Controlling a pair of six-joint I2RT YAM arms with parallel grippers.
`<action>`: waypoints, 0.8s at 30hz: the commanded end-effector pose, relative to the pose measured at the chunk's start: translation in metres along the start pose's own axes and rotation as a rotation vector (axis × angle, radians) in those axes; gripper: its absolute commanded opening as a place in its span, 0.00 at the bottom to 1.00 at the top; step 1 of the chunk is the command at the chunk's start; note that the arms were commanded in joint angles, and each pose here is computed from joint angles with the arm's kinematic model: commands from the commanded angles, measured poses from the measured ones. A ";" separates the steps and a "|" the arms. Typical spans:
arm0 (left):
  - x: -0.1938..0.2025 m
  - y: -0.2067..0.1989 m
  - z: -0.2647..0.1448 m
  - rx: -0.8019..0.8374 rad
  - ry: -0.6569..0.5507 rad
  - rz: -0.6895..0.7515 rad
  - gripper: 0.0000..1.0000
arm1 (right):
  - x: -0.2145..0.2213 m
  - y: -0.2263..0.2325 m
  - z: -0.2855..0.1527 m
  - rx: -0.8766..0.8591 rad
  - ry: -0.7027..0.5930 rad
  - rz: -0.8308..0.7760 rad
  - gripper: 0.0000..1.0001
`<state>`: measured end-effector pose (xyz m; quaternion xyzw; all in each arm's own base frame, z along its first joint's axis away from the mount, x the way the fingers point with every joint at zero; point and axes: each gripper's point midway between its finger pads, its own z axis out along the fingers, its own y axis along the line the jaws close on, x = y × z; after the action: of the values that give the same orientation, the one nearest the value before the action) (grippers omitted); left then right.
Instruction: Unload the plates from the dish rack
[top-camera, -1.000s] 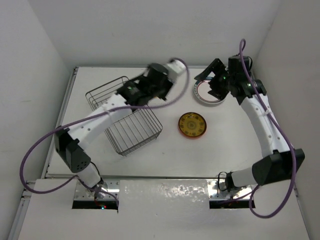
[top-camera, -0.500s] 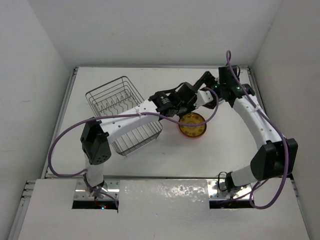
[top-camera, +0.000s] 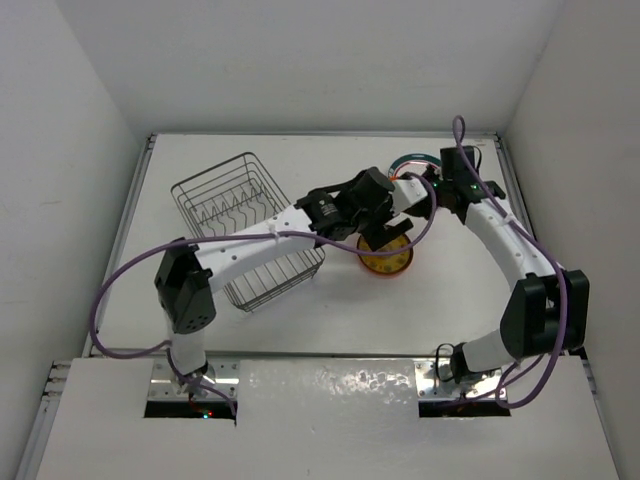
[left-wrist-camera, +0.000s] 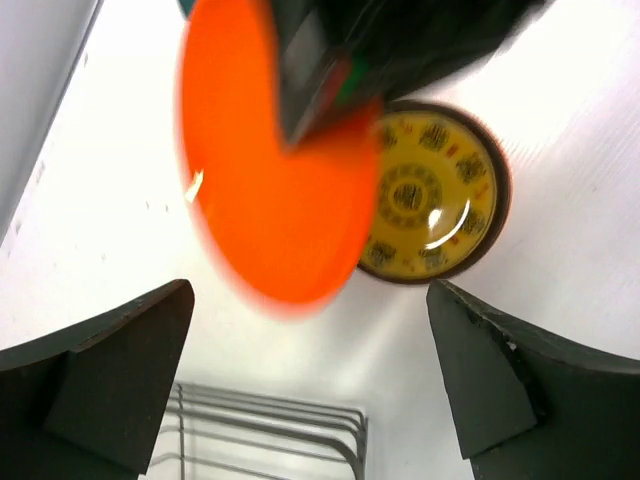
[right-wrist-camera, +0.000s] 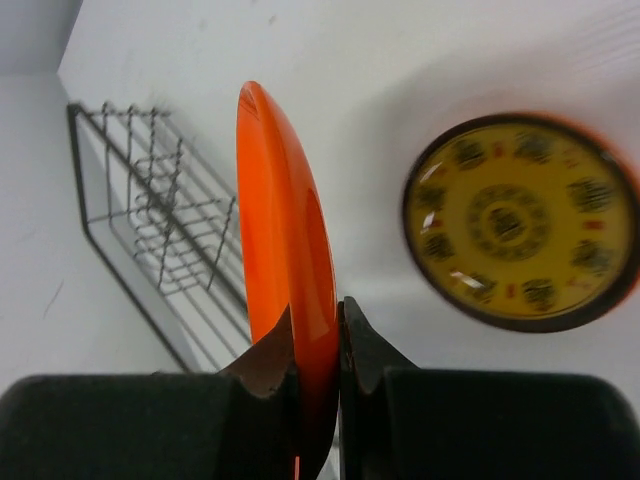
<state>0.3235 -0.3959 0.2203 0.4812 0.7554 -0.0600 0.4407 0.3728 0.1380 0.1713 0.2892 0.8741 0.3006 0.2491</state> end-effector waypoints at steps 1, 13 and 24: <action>-0.027 0.034 -0.050 -0.125 -0.158 -0.170 1.00 | -0.028 -0.017 -0.006 -0.014 -0.125 -0.023 0.00; 0.040 0.125 -0.145 -0.231 -0.276 -0.694 1.00 | 0.001 -0.100 0.020 0.096 -0.065 -0.323 0.03; 0.098 0.177 -0.177 -0.497 -0.027 -0.950 1.00 | 0.053 -0.117 0.017 0.286 0.197 -0.592 0.83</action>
<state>0.3467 -0.1673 0.3295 0.0212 0.8528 -0.1037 0.5114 0.3114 0.1088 0.0604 0.0819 0.9574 0.1736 0.2158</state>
